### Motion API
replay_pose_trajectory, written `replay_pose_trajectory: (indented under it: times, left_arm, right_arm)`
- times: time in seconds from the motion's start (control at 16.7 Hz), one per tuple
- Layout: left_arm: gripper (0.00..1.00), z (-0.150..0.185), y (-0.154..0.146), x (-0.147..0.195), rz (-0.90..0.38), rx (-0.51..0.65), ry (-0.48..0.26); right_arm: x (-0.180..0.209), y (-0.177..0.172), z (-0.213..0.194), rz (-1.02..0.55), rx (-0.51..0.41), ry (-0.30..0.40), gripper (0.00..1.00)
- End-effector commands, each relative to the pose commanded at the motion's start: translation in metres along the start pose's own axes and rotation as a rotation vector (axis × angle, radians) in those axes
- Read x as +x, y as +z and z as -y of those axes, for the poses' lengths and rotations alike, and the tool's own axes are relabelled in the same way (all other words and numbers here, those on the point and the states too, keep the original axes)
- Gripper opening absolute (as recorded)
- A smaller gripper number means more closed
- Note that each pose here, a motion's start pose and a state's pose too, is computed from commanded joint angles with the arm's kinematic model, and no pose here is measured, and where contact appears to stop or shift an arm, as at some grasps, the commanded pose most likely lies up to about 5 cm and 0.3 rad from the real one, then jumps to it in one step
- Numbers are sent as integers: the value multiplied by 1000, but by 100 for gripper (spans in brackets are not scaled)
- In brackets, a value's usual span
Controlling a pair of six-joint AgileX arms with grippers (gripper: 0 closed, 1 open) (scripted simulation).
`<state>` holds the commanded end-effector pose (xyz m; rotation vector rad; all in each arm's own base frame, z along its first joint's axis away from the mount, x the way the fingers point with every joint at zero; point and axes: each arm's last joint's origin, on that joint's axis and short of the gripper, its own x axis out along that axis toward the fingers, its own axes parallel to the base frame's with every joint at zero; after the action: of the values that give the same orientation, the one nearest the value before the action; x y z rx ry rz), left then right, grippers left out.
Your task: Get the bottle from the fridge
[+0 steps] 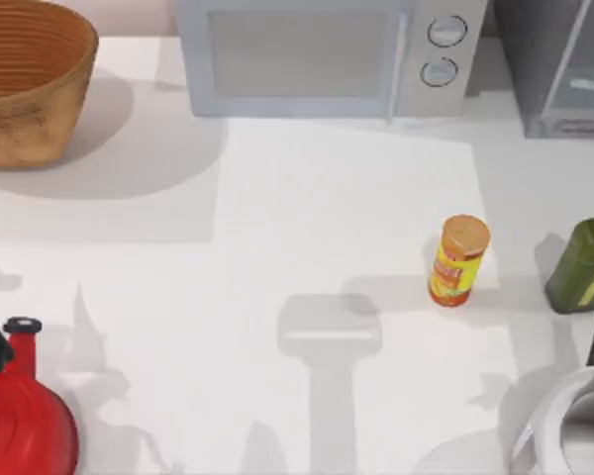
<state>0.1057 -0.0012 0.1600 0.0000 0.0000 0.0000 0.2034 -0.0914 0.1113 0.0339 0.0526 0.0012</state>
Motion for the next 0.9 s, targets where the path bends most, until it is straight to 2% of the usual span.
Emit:
replay_pose_trajectory:
  times: [0.6, 0.9]
  left_arm:
    - [100, 0, 0, 0, 0, 0, 0]
    - [100, 0, 0, 0, 0, 0, 0]
  right_arm:
    - [2, -1, 10, 48, -32, 1, 100]
    - [43, -3, 22, 43, -40, -11, 100]
